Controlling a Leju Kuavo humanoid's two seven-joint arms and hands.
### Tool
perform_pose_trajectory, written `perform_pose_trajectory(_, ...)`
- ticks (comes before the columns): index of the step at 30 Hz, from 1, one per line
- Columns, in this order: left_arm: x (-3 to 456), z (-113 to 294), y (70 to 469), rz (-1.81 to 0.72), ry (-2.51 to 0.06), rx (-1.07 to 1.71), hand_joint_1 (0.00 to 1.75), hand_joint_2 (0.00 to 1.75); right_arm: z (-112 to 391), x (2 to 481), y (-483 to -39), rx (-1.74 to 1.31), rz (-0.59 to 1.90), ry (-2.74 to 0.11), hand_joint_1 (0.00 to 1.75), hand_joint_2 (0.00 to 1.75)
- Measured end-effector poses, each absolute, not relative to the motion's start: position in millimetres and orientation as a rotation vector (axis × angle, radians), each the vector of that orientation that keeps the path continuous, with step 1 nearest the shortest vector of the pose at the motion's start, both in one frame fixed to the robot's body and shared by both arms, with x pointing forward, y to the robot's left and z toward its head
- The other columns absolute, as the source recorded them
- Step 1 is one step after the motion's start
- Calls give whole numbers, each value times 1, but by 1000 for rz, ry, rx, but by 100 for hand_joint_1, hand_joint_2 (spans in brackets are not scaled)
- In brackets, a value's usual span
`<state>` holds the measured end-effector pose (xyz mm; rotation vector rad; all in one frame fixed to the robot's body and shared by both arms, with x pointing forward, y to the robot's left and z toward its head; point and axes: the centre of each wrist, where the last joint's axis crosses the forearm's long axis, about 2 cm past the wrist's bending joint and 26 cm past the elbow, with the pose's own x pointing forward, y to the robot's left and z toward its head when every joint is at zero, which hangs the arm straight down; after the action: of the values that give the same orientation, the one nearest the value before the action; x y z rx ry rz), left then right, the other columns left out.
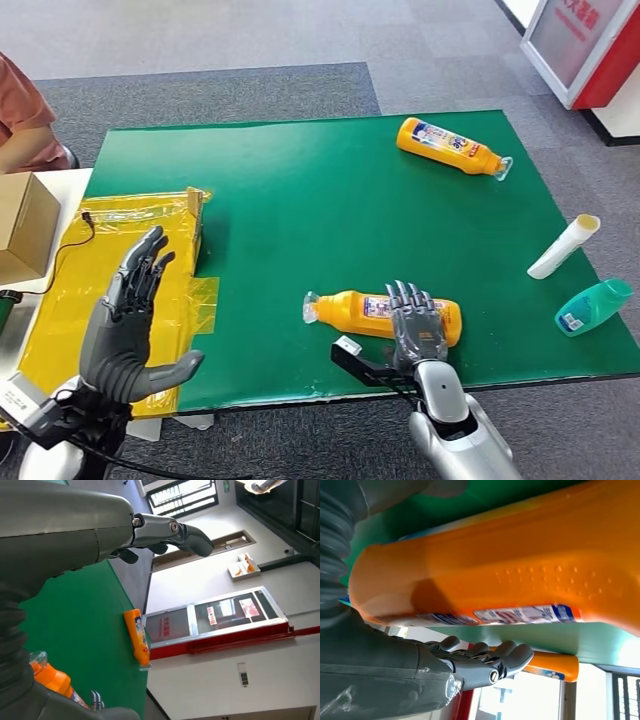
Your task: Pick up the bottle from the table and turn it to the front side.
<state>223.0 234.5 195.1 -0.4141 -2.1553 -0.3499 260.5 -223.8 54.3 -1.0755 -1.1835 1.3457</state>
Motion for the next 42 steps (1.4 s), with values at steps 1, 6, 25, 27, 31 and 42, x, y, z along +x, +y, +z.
perform_pose_trajectory(1, 223, 195, 235, -351, -2158, -413, 0, 175, 53, 260, -223, -1073, 1350, -1180, 89, 175)
perform_pose_trajectory(6, 223, 195, 237, -356, -2166, -409, 0, 175, 47, 258, -222, -1057, 1379, -1166, 175, 175)
perform_pose_trajectory(25, 223, 195, 238, -360, -2174, -415, 0, 175, 56, 268, -222, -937, 1324, -1269, 175, 175)
perform_pose_trajectory(27, 223, 195, 238, -356, -2176, -427, 0, 175, 61, 270, -221, -811, 1251, -1350, 175, 175)
perform_pose_trajectory(31, 223, 195, 237, -338, -2183, -453, 0, 175, 81, 279, -219, -507, 1036, -1529, 175, 175)
perform_pose_trajectory(42, 228, 195, 235, -315, -2204, -488, 0, 175, 131, 311, -236, -92, 580, -1800, 175, 175)
